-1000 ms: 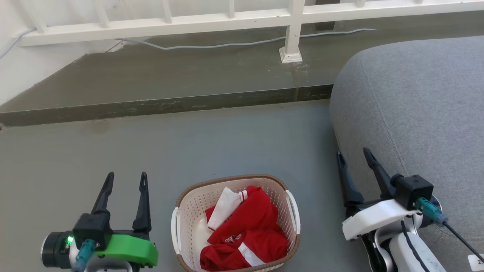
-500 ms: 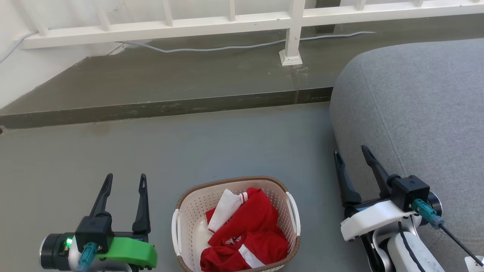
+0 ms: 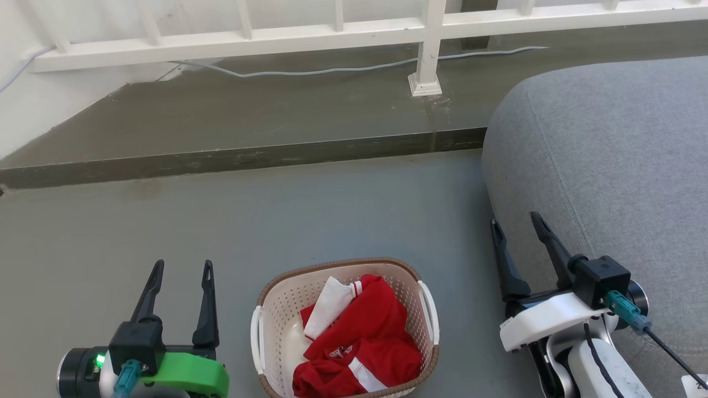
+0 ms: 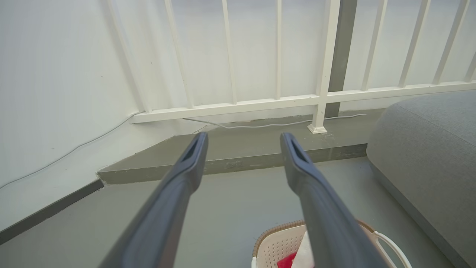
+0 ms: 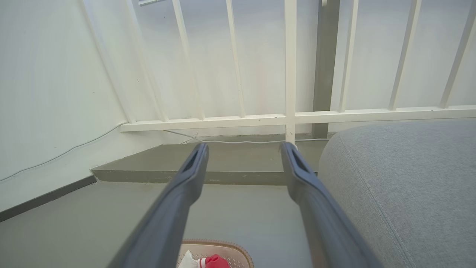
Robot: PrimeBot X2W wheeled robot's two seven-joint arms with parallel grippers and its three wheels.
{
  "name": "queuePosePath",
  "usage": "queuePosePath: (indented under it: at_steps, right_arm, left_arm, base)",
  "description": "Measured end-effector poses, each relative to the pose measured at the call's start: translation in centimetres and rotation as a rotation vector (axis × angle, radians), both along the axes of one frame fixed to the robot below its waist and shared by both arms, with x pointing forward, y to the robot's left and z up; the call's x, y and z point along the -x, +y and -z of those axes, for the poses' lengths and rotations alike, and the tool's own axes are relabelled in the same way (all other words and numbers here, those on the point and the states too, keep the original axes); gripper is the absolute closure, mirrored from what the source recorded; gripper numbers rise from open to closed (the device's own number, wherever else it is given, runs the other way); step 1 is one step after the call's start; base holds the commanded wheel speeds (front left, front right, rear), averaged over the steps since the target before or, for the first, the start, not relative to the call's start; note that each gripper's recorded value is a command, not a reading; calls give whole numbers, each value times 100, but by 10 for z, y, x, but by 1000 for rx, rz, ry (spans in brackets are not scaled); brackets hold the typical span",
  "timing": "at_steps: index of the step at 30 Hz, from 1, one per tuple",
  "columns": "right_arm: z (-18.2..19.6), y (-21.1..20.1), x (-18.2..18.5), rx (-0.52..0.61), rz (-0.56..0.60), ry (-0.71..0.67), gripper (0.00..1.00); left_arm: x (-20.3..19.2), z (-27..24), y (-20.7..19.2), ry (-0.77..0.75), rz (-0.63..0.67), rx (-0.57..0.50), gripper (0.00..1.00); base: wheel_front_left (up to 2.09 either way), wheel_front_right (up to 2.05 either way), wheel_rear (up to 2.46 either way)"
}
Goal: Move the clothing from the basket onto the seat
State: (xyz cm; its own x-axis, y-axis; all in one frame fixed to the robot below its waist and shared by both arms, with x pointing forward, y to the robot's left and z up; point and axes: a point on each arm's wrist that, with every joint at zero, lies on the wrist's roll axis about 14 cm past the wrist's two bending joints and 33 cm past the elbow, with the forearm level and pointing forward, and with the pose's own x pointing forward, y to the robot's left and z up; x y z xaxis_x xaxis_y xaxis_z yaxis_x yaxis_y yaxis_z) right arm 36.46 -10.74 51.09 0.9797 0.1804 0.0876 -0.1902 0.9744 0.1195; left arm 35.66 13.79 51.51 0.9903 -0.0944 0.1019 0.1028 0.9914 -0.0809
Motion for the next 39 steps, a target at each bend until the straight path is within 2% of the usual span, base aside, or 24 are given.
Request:
queuePosePath:
  at_steps: [16,39]
  right_arm:
    - [17,-4,-10,-10,10,52,0]
    - [37,-50,-94,2,144,48,0]
  left_arm:
    - [-11,18,-4,53,17,6,0]
    - [-72,117,-26,288,116,-58,0]
  base:
    - [0,0,0]
    - [0,0,0]
